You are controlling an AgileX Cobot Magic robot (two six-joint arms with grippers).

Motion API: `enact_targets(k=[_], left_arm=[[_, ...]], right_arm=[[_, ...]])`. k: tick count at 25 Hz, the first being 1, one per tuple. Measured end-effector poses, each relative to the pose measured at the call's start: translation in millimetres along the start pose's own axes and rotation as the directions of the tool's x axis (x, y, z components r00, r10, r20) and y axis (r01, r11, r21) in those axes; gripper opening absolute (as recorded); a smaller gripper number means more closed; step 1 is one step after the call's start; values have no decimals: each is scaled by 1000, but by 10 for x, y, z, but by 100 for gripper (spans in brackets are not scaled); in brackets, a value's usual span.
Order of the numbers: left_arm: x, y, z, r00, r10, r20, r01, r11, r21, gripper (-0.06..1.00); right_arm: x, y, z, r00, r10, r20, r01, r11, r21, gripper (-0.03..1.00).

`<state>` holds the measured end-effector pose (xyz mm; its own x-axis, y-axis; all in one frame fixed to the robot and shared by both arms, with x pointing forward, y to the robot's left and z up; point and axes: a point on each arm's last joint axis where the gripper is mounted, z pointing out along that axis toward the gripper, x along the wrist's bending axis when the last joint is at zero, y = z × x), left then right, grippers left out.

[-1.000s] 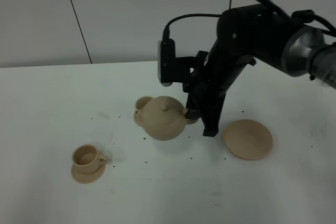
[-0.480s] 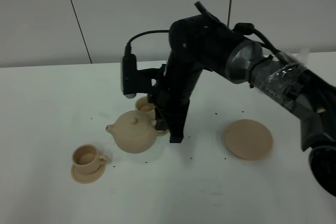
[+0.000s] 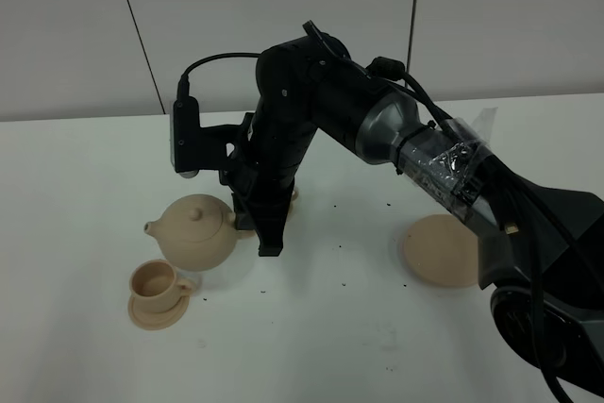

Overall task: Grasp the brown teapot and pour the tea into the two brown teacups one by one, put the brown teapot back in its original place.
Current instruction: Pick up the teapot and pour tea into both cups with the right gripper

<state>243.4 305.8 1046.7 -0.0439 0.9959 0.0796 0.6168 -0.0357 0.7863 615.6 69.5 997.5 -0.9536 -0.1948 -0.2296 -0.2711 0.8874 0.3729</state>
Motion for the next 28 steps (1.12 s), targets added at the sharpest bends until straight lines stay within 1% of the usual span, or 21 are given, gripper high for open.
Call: enact_targets(k=[11, 19, 22, 28], left_arm=[[0, 0, 0, 1000, 0, 0, 0, 1000, 0, 23], [0, 0, 0, 1000, -1, 0, 1, 1000, 0, 23], [0, 0, 0, 1000, -1, 0, 1, 1000, 0, 23], [0, 0, 0, 1000, -1, 0, 1, 1000, 0, 23]], right_arm=[[77, 114, 36, 1000, -16, -13, 16, 1000, -5, 10], [82, 118, 43, 1000, -14, -14, 14, 1000, -1, 10], [74, 102, 44, 1000, -18, -5, 18, 1000, 16, 10], [62, 69, 54, 999, -36, 31, 33, 995, 92, 10]])
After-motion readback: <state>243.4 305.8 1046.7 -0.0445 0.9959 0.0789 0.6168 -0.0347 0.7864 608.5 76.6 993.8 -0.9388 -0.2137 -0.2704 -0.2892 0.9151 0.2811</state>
